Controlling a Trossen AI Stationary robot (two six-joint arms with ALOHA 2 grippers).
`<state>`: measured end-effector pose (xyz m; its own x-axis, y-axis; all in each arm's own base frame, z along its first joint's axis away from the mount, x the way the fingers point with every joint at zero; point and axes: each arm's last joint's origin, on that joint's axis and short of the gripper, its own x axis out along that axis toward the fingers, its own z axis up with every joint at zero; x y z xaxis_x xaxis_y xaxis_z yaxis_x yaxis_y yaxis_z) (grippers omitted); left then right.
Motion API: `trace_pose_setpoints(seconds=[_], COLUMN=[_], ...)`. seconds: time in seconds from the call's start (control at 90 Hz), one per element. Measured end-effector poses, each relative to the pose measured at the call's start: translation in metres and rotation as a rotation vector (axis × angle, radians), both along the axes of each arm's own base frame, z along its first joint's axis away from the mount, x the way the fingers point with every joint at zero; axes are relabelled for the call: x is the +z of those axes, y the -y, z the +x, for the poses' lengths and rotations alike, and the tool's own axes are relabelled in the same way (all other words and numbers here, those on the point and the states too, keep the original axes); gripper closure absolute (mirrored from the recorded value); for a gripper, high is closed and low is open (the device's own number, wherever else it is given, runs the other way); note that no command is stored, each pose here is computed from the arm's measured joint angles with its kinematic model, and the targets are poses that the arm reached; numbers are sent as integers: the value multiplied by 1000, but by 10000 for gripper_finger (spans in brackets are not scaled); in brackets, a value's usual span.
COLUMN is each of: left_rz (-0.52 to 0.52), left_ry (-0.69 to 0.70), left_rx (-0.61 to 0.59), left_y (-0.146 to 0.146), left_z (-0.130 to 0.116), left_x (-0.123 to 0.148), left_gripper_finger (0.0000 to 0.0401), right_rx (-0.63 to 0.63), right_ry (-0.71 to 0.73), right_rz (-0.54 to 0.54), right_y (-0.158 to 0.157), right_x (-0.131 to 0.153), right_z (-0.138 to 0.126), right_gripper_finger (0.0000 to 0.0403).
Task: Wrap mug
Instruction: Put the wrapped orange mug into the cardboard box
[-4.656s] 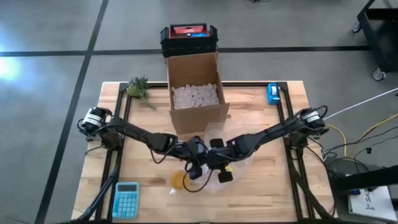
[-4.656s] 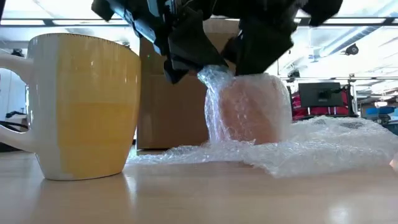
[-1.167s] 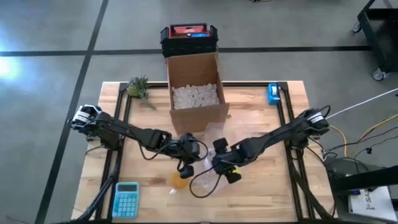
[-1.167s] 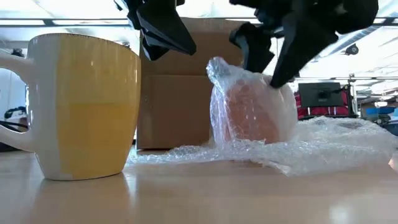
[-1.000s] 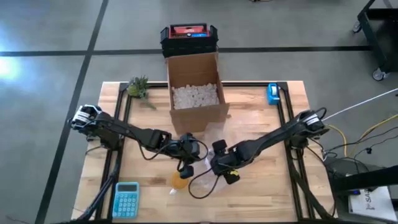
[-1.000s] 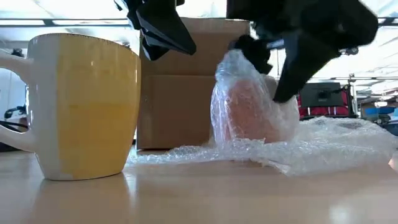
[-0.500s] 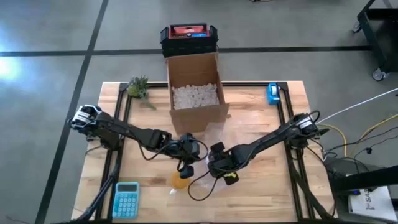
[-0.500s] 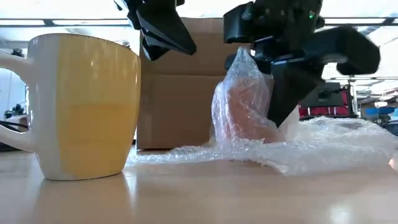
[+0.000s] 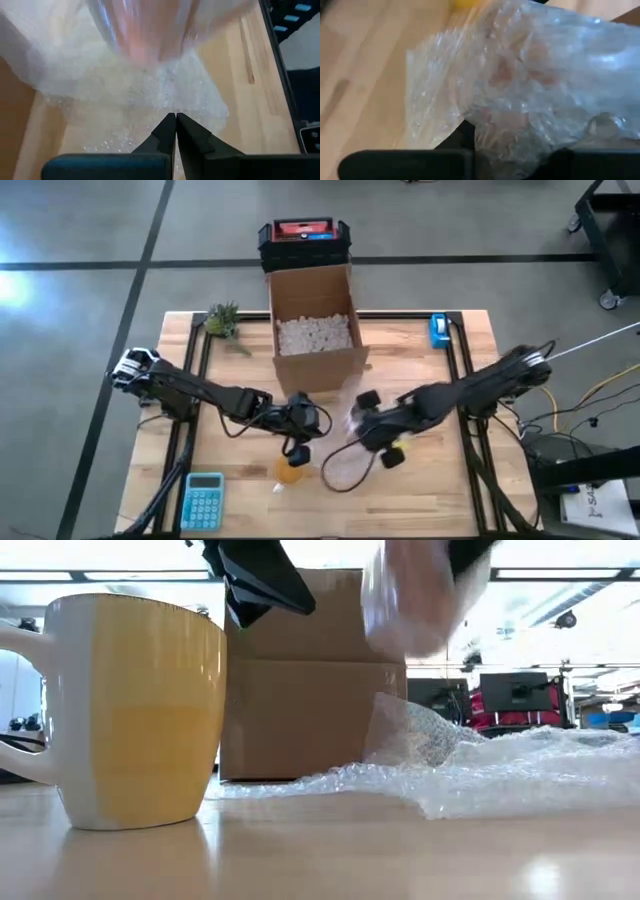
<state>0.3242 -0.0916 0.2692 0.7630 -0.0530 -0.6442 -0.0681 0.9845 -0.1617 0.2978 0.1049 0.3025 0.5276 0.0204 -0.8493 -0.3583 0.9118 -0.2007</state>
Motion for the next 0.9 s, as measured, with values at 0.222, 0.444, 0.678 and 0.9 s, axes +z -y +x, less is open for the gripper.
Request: trace_pose_setpoints(seconds=[0.222,0.444,0.678,0.9], left_rz=[13,26,48,64], left_ry=[36,32,14,-18], left_rx=[19,11,-3,-9], left_y=[3,3,1,0], left_z=[-6,-7,-11,-14], left_x=[10,9,11,9], left_gripper_finger=[401,401,401,401], right_rx=[-36,-167,-364,-451], right_ry=[357,712,658,506], right_rz=[-9,-31,-172,-73], right_y=[23,66,141,218], right_x=[68,115,138,136], right_z=[-34,-33,9,63], right_gripper_finger=[366,371,372,372])
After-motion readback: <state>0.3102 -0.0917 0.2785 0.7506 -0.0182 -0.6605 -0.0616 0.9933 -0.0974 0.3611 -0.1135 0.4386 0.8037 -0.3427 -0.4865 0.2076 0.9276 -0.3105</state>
